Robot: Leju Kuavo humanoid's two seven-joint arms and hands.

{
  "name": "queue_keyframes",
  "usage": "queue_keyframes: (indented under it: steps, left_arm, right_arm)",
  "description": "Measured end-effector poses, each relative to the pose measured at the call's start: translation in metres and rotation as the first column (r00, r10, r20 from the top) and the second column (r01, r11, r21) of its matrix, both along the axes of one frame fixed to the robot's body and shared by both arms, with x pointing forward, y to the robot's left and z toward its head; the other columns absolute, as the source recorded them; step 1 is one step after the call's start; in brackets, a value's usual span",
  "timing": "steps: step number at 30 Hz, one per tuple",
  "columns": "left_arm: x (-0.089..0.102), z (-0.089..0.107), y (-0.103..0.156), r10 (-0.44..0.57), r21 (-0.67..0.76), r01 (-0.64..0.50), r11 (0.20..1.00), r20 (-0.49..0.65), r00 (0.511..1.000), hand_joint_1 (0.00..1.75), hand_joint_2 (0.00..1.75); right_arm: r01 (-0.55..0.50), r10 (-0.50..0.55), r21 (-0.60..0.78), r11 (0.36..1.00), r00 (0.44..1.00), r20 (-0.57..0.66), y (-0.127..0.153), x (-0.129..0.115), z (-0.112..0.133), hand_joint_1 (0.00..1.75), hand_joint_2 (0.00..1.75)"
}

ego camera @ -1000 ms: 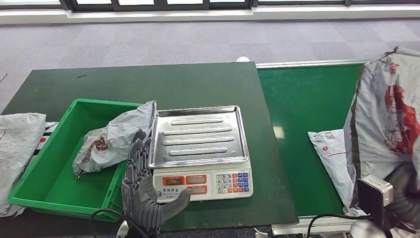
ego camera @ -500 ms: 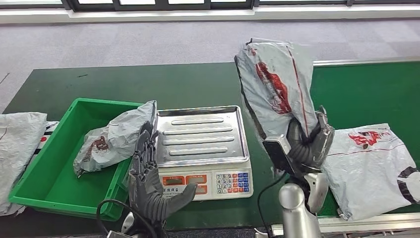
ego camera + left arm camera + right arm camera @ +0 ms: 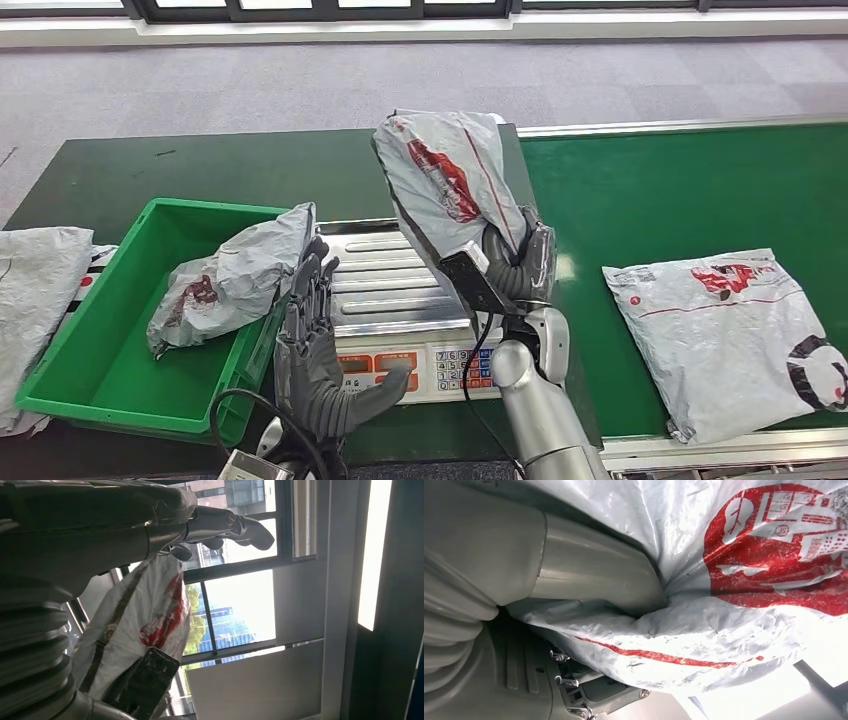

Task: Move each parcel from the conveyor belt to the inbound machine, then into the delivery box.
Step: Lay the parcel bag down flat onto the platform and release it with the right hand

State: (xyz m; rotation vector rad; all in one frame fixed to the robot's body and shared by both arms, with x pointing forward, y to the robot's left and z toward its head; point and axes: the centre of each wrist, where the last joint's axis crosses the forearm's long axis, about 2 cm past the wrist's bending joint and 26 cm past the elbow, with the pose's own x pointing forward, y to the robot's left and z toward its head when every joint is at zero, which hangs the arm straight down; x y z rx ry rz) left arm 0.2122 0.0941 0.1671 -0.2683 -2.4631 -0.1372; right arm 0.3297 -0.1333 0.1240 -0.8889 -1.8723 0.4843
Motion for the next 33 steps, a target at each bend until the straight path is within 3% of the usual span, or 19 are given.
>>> queue_keyframes:
  steps: [9, 13, 20, 33]
  left_arm:
    - [0.001, -0.001, -0.001, -0.011, 0.006, 0.011, 1.0, -0.002, 1.0, 0.0, 1.75]
    - [0.002, -0.001, -0.002, -0.02, 0.011, 0.02, 1.0, -0.001, 1.0, 0.0, 1.75]
    - [0.005, 0.0, -0.007, -0.035, 0.016, 0.035, 0.999, 0.003, 0.999, 0.0, 1.75]
    - [0.01, 0.001, -0.012, -0.06, 0.021, 0.06, 0.998, 0.001, 0.998, 0.0, 1.75]
  right_arm:
    - [-0.085, 0.084, -0.01, 0.996, 0.99, -0.11, 0.021, -0.006, -0.022, 1.75, 1.75]
    - [-0.123, 0.12, -0.008, 0.992, 0.978, -0.173, 0.032, -0.01, -0.03, 0.0, 1.75]
    - [-0.181, 0.167, -0.034, 0.983, 0.952, -0.259, 0.047, -0.019, -0.043, 0.0, 1.75]
    - [-0.225, 0.198, -0.093, 0.97, 0.952, -0.231, 0.047, -0.022, -0.045, 0.0, 1.75]
